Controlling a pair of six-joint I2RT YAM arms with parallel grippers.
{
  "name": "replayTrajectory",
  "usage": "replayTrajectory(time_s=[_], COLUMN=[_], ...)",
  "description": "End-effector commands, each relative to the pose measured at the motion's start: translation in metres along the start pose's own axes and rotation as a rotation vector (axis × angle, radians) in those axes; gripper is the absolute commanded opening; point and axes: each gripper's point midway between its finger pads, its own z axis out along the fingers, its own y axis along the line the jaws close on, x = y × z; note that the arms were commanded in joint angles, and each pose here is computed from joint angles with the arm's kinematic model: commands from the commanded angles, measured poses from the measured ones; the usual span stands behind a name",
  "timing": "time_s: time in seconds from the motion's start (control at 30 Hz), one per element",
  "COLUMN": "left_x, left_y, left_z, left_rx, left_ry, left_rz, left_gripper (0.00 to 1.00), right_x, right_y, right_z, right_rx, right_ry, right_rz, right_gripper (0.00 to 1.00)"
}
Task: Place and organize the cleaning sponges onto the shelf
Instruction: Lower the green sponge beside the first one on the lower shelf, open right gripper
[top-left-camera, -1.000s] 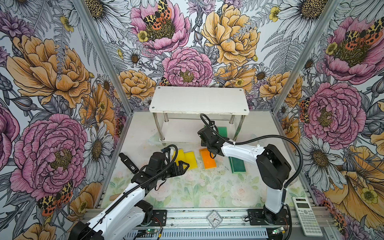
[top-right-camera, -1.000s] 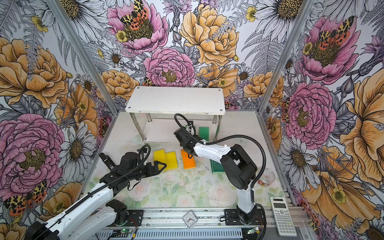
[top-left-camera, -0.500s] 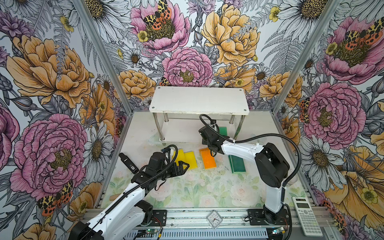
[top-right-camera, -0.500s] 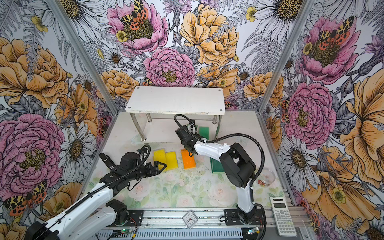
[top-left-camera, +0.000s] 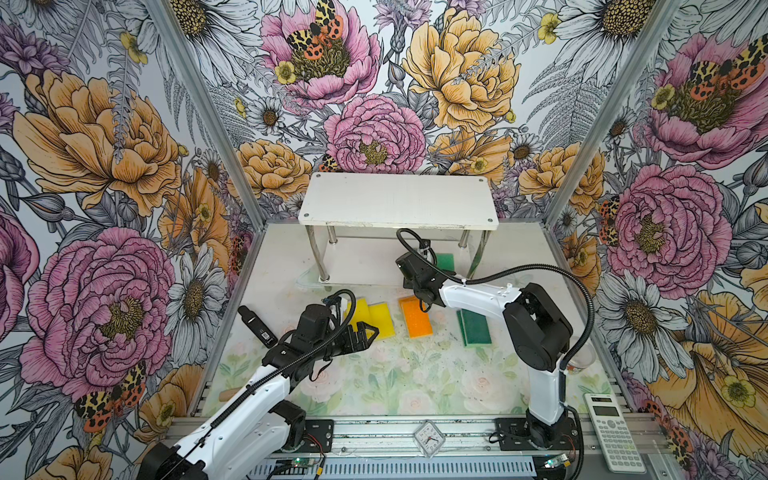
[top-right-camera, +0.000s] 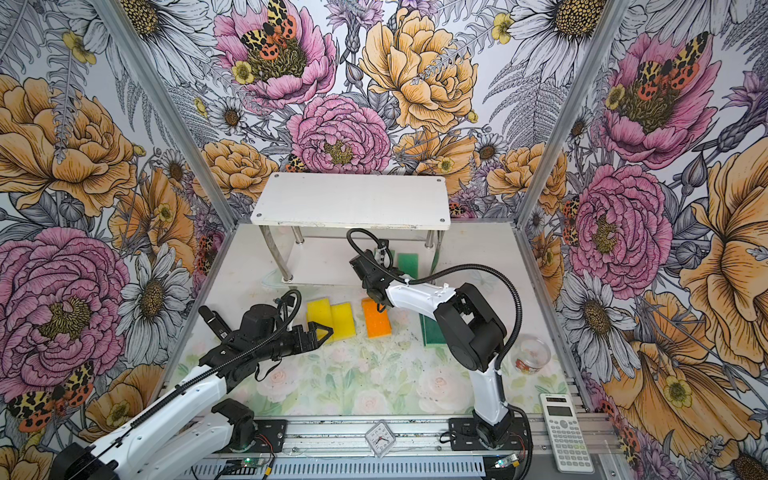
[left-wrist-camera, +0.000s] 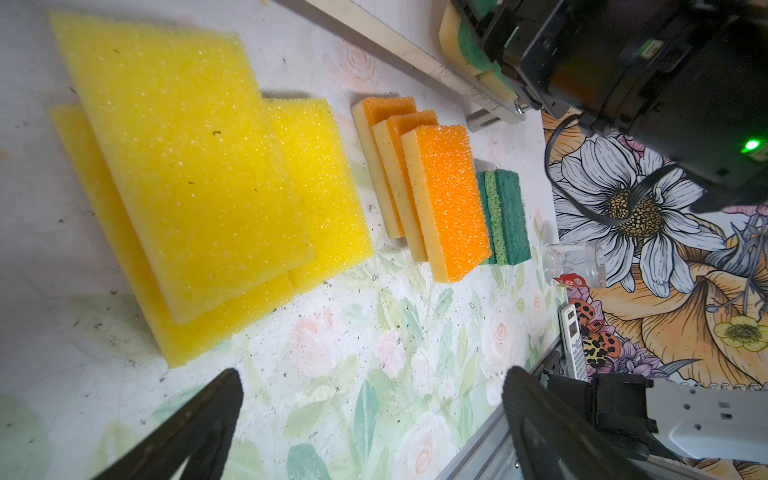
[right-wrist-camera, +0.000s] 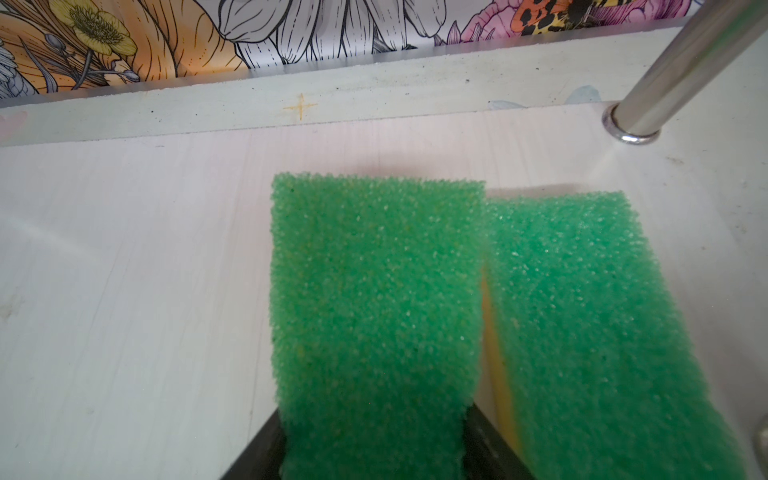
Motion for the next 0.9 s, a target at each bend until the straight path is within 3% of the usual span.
replayTrajectory(time_s=[0.0, 0.47, 0.87], left_x=[-0.007, -0.006, -0.007], left_y=[-0.007, -0.007, -0.006], left_z=[-0.005, -0.005, -0.005], left_rx=[0.017, 0.017, 0.014], left_ry=[-0.017, -0.016, -0.02], left_rz=[0.022, 0.02, 0.021], left_gripper=[0.99, 0.99, 0.99], right_x=[-0.01, -0.017, -0.025], right_y=[0.002, 0.002, 0.002], right_z=[0.005, 0.002, -0.007], right_rx=[0.011, 0.006, -0.008], right_ry=[-0.031, -0.042, -0.057], right_rz=[0.004, 0.011, 0.01], right_gripper=[0.6, 0.73, 0.75])
